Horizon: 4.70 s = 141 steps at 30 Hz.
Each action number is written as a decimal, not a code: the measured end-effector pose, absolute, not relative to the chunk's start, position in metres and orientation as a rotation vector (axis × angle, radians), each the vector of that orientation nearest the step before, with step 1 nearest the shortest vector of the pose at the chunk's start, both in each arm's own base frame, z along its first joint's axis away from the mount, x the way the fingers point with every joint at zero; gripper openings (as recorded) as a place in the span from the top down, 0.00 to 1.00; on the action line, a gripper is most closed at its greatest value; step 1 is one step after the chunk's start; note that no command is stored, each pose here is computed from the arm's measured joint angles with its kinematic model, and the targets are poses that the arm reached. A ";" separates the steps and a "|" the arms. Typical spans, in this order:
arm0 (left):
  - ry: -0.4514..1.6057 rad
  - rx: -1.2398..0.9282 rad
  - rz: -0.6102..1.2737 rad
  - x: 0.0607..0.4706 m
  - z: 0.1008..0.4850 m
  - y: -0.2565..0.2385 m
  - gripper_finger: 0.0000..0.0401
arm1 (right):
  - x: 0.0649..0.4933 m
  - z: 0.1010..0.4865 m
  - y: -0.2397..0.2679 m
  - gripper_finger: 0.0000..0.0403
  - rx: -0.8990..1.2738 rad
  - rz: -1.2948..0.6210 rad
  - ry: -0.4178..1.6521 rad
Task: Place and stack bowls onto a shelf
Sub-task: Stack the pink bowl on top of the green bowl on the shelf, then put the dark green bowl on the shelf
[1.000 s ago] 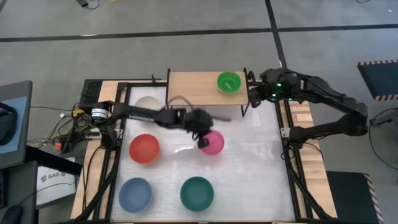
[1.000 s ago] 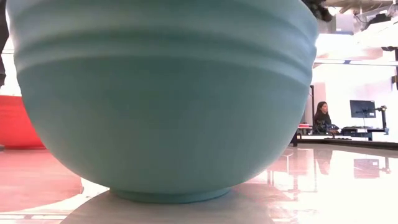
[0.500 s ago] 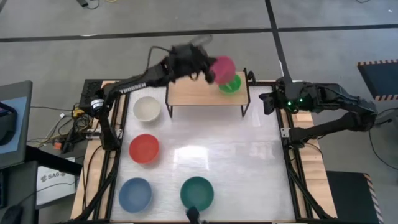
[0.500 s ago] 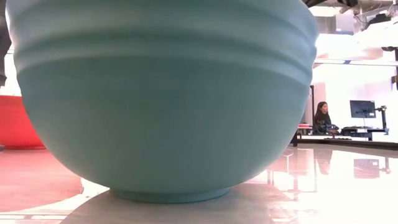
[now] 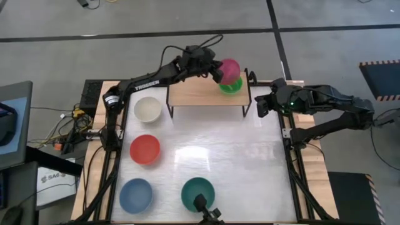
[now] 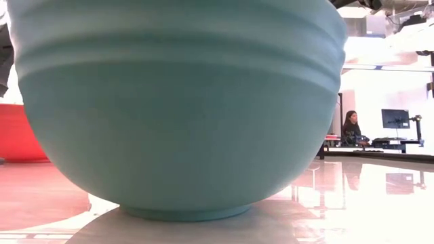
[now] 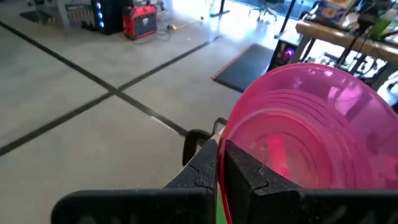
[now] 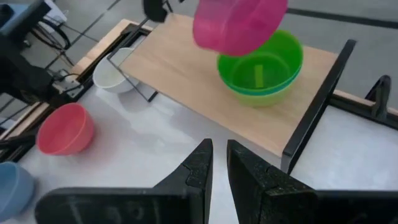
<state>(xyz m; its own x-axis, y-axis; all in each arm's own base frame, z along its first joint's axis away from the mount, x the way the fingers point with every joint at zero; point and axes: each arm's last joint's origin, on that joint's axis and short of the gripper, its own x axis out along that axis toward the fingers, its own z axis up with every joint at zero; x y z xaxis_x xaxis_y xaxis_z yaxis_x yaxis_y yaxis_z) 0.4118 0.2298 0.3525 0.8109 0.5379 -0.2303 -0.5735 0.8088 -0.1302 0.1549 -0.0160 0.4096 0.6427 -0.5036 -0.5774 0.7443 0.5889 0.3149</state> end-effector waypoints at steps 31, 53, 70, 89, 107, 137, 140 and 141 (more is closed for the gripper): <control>0.254 -0.355 0.657 0.418 0.336 0.247 0.49 | 0.155 0.409 -0.008 0.81 0.560 -0.709 0.476; 0.361 -0.197 0.612 0.397 0.388 0.231 0.49 | 0.168 0.404 -0.009 0.81 0.587 -0.746 0.492; 0.754 -0.276 0.637 0.347 0.380 0.220 0.49 | 0.228 0.368 -0.038 0.63 0.507 -0.727 0.743; 0.621 -0.407 0.855 0.231 0.372 0.154 0.49 | 0.226 0.366 -0.061 0.54 0.454 -0.715 0.794; 0.576 -0.607 0.963 0.164 0.302 0.095 0.49 | 0.242 0.388 -0.086 0.54 0.501 -0.555 0.500; 0.458 -0.631 0.560 0.216 0.300 -0.005 0.49 | 0.359 0.262 0.002 0.54 0.297 -0.114 0.958; 0.420 -0.633 0.503 0.226 0.299 -0.027 0.49 | 0.362 0.261 0.020 0.54 0.272 -0.065 0.952; 0.419 -0.629 0.490 0.230 0.296 -0.034 0.49 | 0.361 0.258 0.027 0.54 0.262 -0.052 0.970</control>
